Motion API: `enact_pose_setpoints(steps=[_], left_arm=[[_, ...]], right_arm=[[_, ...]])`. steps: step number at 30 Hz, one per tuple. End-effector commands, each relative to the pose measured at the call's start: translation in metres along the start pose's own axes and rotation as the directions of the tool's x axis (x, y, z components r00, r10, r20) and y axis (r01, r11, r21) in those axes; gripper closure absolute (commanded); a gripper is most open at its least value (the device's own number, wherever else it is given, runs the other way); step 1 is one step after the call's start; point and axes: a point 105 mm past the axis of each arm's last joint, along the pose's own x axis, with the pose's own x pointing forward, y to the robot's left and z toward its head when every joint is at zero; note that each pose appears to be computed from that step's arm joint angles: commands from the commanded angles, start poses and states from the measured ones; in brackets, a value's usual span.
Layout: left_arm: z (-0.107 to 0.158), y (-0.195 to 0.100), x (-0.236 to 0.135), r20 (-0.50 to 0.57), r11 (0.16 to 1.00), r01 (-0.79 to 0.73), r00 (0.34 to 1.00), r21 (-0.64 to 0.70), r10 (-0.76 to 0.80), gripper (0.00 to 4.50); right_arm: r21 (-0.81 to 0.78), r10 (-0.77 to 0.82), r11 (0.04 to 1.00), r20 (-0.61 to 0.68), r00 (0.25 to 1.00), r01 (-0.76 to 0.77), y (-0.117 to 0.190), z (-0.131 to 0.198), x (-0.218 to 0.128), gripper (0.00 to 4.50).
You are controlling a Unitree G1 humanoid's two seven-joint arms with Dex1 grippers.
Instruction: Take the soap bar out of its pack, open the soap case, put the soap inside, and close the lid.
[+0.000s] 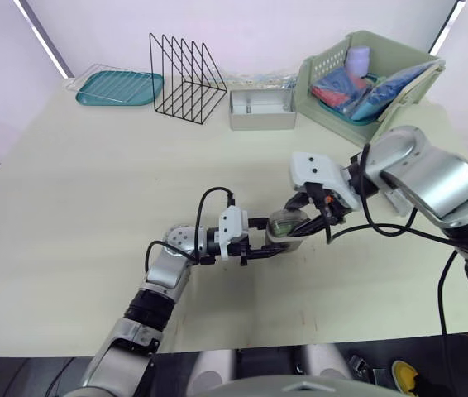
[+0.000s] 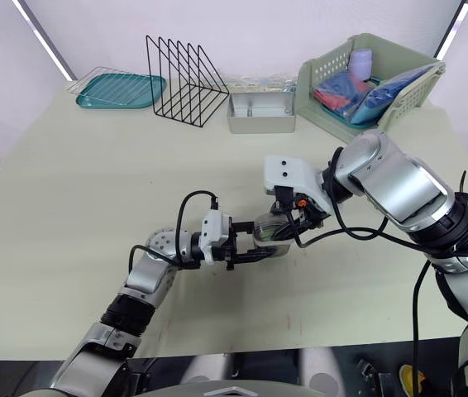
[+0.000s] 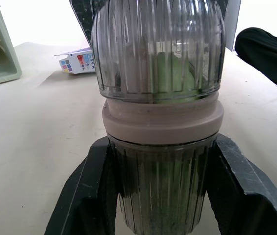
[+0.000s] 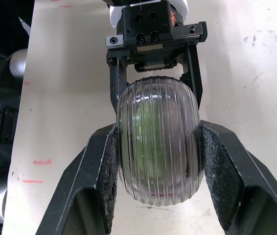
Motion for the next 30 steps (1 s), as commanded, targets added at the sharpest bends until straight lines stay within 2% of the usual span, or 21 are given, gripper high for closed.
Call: enact_pose_setpoints(steps=[1, 22, 25, 27, 30], left_arm=[[0.0023, 0.0023, -0.0037, -0.009, 1.000, -0.018, 1.000, 0.021, 0.018, 2.63], [0.0017, 0.0006, -0.0020, -0.005, 1.000, -0.010, 1.000, 0.015, 0.010, 2.63], [0.0014, 0.0003, -0.0018, -0.006, 1.000, -0.009, 1.000, 0.014, 0.009, 2.63], [0.0014, 0.0004, -0.0017, -0.006, 1.000, -0.008, 1.000, 0.014, 0.009, 2.63], [0.0013, 0.0003, -0.0017, -0.006, 1.000, -0.008, 1.000, 0.014, 0.009, 2.63]], right_arm=[[0.011, 0.012, 1.000, -0.042, 0.999, -0.012, 0.0032, -0.0047, 0.0028, 2.39], [-0.012, -0.004, 1.000, -0.046, 0.999, 0.004, 0.0009, -0.0037, 0.0021, 2.39], [-0.020, -0.009, 1.000, -0.042, 0.999, 0.008, 0.0000, -0.0030, 0.0020, 1.18], [-0.027, -0.028, 0.999, -0.036, 0.999, 0.028, -0.0036, -0.0016, 0.0023, 0.05], [-0.031, -0.033, 0.999, -0.037, 0.999, 0.032, -0.0045, -0.0016, 0.0025, 0.02]])
